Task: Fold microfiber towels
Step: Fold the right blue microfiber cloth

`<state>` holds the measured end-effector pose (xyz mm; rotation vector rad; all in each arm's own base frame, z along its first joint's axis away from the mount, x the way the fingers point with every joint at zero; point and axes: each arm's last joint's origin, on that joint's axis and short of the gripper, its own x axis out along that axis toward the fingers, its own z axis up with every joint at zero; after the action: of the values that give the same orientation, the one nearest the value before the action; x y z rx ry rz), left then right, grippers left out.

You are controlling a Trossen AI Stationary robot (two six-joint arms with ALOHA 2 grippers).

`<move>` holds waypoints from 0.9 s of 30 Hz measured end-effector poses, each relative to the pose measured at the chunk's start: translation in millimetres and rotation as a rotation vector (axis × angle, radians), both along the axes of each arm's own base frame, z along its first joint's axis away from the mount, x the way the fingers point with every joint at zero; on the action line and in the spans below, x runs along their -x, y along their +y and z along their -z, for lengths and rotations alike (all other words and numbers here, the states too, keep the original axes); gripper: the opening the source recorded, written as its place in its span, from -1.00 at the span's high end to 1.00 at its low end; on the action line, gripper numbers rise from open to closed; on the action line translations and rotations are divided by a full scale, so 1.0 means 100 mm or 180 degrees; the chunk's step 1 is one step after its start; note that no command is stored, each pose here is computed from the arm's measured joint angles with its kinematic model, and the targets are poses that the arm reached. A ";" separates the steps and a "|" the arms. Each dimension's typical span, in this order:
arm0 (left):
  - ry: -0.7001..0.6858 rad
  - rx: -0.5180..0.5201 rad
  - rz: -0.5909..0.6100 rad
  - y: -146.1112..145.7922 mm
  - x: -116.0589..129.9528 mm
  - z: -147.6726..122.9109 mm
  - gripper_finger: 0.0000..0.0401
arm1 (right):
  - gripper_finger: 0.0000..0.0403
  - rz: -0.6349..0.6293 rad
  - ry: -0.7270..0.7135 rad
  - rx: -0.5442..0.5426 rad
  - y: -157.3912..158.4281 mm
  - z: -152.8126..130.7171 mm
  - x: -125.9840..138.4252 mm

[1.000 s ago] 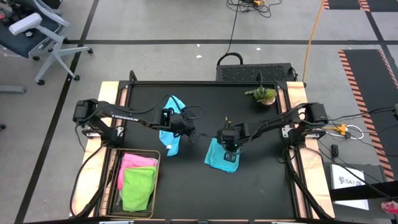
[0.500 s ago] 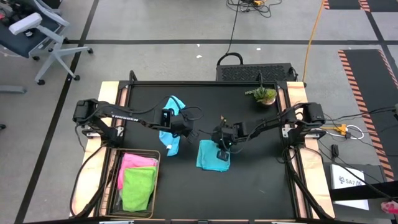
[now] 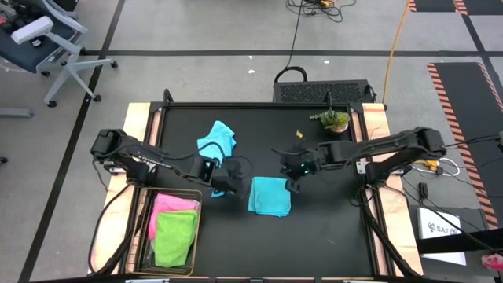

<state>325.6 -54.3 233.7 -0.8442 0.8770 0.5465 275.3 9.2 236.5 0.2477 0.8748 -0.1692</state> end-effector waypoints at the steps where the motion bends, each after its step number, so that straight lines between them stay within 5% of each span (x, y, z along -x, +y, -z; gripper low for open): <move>1: -0.0053 0.0024 0.0028 -0.01 -0.01 -0.01 0.64 | 1.00 0.0011 -0.0014 0.0036 0.00 -0.03 0.03; 9: -0.0275 -0.0183 0.0475 0.03 -0.09 -0.06 0.64 | 1.00 -0.0137 -0.0069 0.0186 -0.01 -0.11 0.09; 15: -0.0246 0.0102 0.1005 0.07 -0.15 0.02 0.61 | 1.00 -0.0109 -0.0029 0.0256 -0.01 -0.10 0.10; 21: -0.0025 0.0529 0.1317 -0.01 -0.35 0.46 0.26 | 1.00 -0.0082 0.0052 0.0316 -0.01 -0.09 0.12; 27: -0.0243 0.1026 0.1014 0.01 -0.59 0.76 -0.08 | 1.00 -0.0058 0.0140 0.0348 0.01 -0.07 0.14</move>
<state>385.0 -53.6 157.7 -0.9851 1.0208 0.0937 261.3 9.8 243.8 0.1345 0.9082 -0.2054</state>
